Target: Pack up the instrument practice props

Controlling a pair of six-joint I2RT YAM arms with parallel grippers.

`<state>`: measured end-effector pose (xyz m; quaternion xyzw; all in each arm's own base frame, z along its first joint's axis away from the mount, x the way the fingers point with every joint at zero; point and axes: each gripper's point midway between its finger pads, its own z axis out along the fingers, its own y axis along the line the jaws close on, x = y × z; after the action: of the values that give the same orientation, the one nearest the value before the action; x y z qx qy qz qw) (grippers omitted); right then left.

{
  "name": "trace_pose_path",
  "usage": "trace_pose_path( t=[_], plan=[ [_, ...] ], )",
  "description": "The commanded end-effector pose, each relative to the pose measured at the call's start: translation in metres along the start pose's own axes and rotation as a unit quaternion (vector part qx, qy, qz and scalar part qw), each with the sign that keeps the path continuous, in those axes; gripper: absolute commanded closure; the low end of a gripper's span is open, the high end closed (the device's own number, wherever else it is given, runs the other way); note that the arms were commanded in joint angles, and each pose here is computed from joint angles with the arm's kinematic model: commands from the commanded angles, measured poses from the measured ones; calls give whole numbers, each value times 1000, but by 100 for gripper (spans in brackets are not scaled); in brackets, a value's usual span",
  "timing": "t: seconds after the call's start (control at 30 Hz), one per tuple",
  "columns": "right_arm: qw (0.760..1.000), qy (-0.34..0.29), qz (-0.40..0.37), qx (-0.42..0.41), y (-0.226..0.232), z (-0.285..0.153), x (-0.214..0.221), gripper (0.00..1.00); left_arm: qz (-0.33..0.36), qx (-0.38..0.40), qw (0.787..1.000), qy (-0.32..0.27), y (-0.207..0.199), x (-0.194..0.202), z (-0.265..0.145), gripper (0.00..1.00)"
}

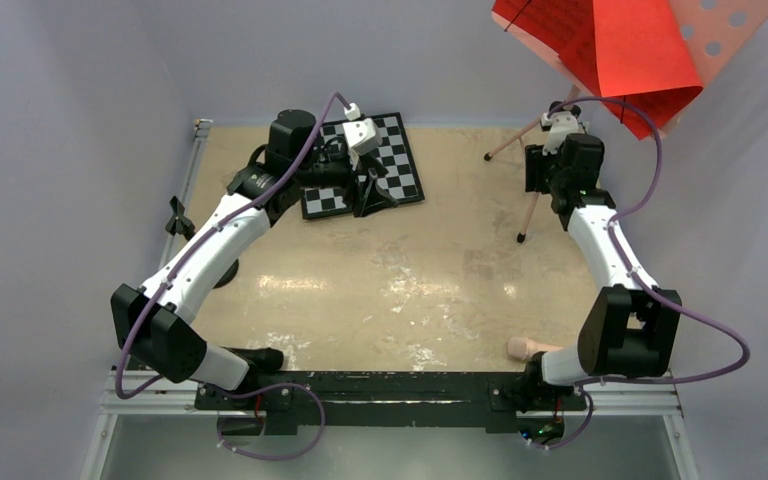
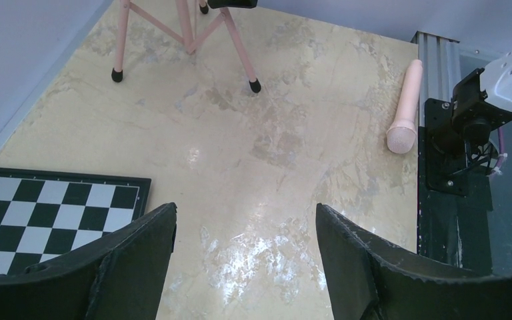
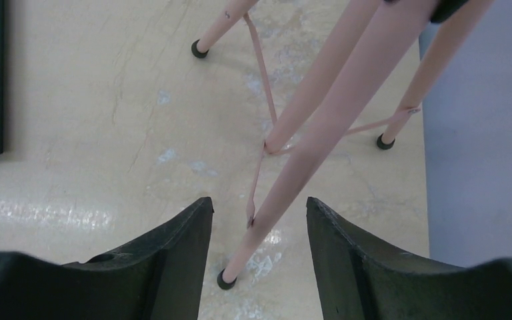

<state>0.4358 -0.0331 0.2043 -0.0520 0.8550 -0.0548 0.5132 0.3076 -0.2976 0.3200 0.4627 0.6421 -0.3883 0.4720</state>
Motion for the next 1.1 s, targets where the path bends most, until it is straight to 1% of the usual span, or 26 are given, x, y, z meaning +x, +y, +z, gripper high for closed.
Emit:
trace_pose_path(
  t=[0.0,0.07,0.17,0.33,0.47,0.53,0.57,0.67,0.9,1.07],
  plan=[
    [999,-37,5,15,-8,7,-26,46,40,-7,999,-16,-5,-23,-9,19],
    [999,-30,5,14,-7,10,-20,48,41,-9,999,-12,-5,-21,-10,19],
    [1000,-18,8,12,-5,13,-11,54,39,-9,999,-10,-6,-18,-10,18],
    [1000,-3,10,0,-1,18,-4,78,32,-6,999,-7,-7,-15,-9,18],
    [999,0,14,-29,10,18,-4,86,31,-5,999,-7,-7,-14,-9,18],
    [999,0,12,-52,18,16,-3,97,31,-5,999,-8,-7,-14,-9,18],
    [998,1,12,-59,20,14,-3,100,30,-5,1000,-8,-7,-14,-9,18],
    [996,6,11,-83,28,4,-1,100,31,-5,999,-10,-9,-14,-11,18],
    [975,21,2,-222,73,-39,7,100,30,5,999,-17,-14,-15,-10,18],
    [968,34,1,-247,82,-54,17,100,27,8,999,-17,-14,-11,-6,18]
  ],
)
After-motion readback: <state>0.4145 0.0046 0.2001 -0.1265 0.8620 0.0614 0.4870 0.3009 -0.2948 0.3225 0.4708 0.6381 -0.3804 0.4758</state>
